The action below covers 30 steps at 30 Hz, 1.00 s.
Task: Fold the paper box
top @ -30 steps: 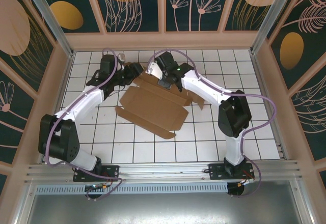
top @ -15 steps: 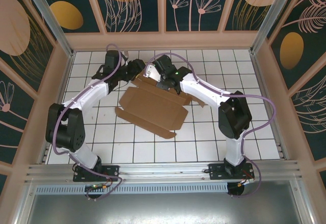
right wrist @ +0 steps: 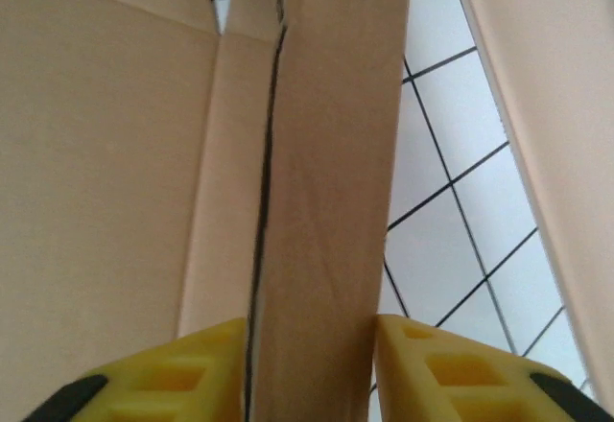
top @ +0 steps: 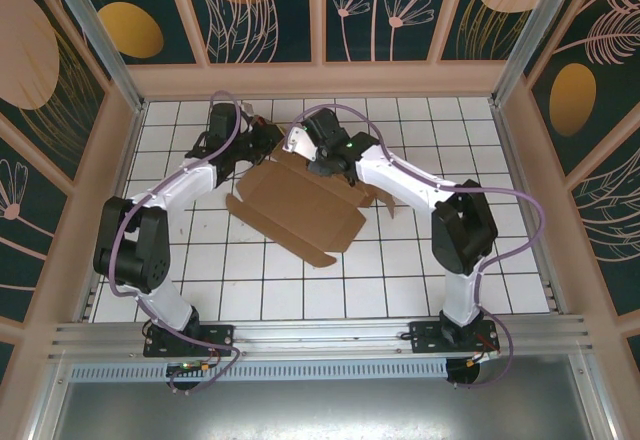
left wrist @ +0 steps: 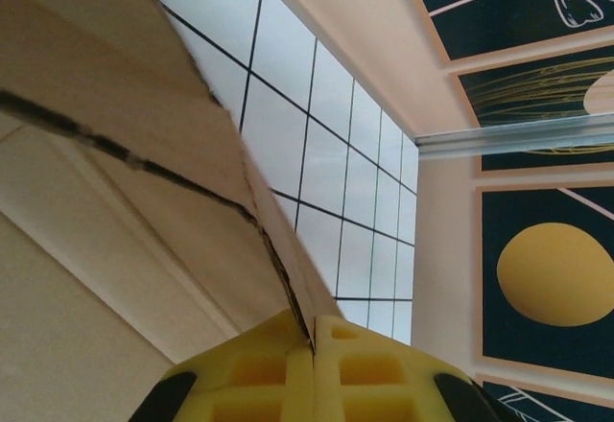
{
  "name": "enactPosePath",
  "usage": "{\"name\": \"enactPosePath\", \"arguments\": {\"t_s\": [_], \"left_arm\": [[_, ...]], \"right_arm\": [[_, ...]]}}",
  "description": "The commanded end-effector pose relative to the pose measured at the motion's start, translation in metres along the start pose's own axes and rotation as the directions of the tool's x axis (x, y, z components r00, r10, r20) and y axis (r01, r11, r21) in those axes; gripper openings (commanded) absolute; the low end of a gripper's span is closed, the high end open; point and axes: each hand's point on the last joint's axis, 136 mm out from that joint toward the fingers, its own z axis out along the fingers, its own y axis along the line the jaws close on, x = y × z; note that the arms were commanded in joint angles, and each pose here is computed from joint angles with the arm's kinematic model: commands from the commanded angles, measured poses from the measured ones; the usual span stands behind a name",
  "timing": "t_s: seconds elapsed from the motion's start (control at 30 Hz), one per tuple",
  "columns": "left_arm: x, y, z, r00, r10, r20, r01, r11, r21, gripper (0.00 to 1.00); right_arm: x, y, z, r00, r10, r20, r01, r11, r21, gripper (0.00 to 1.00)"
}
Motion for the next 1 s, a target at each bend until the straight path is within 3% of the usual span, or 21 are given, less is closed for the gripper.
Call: {"name": "enactPosePath", "arguments": {"t_s": [0.0, 0.1, 0.23, 0.43, 0.5, 0.6, 0.73, 0.8, 0.97], "left_arm": [[-0.01, 0.009, 0.004, 0.996, 0.033, 0.088, -0.037, 0.999, 0.035, 0.0], [-0.009, 0.015, 0.01, 0.994, 0.023, 0.104, -0.03, 0.997, 0.065, 0.0], [-0.015, 0.019, 0.017, 0.991, 0.027, 0.128, -0.037, 0.997, 0.069, 0.0], [-0.021, 0.014, 0.015, 0.98, 0.076, 0.186, -0.098, 0.989, 0.113, 0.0], [-0.018, 0.012, 0.014, 0.978, 0.081, 0.192, -0.112, 0.982, 0.154, 0.0], [-0.012, 0.01, 0.009, 0.977, 0.079, 0.199, -0.12, 0.972, 0.202, 0.0], [-0.012, 0.006, -0.007, 0.965, 0.072, 0.254, -0.137, 0.959, 0.246, 0.0], [-0.011, 0.005, -0.012, 0.96, 0.067, 0.272, -0.141, 0.954, 0.264, 0.0], [-0.012, 0.016, -0.004, 0.962, 0.048, 0.27, -0.115, 0.964, 0.24, 0.0]], "right_arm": [[-0.034, -0.01, -0.048, 0.98, 0.079, 0.182, -0.07, 0.996, -0.054, 0.45], [-0.048, -0.021, -0.074, 0.933, 0.228, 0.277, -0.185, 0.967, -0.175, 0.47], [-0.06, -0.049, -0.109, 0.813, 0.47, 0.344, -0.343, 0.864, -0.368, 0.47], [-0.038, -0.091, -0.117, 0.631, 0.703, 0.328, -0.594, 0.71, -0.378, 0.42], [-0.022, -0.102, -0.111, 0.585, 0.757, 0.291, -0.687, 0.653, -0.319, 0.43], [-0.01, -0.097, -0.106, 0.536, 0.806, 0.25, -0.736, 0.591, -0.329, 0.47], [0.008, -0.093, -0.095, 0.359, 0.913, 0.193, -0.854, 0.404, -0.327, 0.43], [0.019, -0.093, -0.091, 0.223, 0.962, 0.157, -0.909, 0.263, -0.324, 0.43], [0.028, -0.091, -0.099, 0.005, 0.996, 0.089, -0.921, 0.039, -0.388, 0.44]]}}
